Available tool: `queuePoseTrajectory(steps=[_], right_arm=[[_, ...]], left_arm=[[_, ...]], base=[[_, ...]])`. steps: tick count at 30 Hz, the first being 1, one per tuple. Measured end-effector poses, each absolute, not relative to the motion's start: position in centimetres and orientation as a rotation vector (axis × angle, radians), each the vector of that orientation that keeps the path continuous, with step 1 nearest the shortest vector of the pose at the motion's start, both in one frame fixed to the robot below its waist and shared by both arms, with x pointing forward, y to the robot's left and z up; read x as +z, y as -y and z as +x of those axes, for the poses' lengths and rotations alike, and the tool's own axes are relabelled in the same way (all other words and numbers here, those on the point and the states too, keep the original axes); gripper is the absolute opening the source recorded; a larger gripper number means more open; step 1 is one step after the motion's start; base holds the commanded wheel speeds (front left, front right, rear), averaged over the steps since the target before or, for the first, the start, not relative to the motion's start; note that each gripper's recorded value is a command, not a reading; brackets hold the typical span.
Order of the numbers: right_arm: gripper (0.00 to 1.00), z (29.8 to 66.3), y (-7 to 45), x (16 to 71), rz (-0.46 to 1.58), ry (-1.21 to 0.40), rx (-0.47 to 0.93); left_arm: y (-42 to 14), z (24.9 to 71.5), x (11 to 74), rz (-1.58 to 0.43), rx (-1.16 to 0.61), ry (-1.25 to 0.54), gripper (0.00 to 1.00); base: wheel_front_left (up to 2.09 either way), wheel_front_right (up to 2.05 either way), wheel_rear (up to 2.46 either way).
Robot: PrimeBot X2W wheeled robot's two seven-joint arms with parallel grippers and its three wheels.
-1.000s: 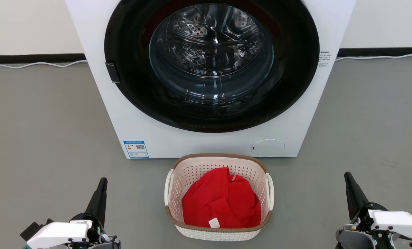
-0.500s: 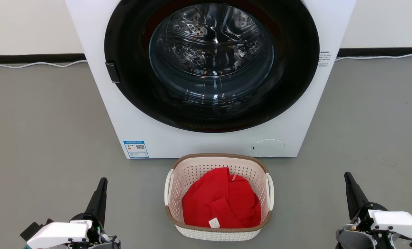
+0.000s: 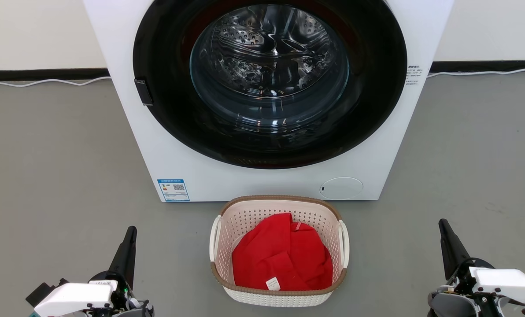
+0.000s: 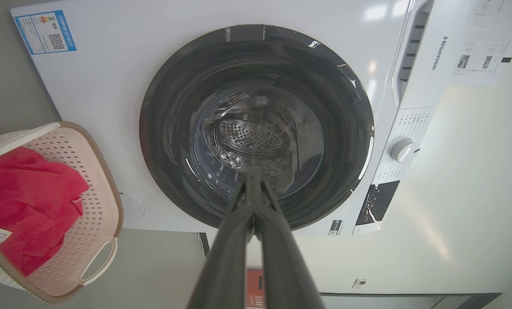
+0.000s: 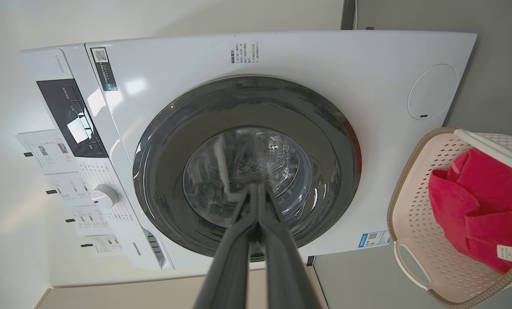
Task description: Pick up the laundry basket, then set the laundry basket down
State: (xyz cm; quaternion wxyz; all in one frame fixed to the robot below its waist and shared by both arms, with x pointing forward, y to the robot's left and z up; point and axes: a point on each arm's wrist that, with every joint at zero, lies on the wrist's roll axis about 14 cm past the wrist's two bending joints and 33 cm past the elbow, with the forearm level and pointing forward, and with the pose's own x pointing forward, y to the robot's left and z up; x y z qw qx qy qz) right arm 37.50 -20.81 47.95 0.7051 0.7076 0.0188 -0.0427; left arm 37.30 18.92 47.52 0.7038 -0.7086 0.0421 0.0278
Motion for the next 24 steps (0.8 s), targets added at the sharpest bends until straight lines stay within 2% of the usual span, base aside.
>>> queuePoseTrajectory(steps=[24], right_arm=[[0.00,37.50,20.81,47.95,1.573,-0.042,-0.095]], left_arm=[[-18.93,37.30,47.52,-1.576,0.062,-0.093,0.00]], base=[[0.00,0.00,0.00]])
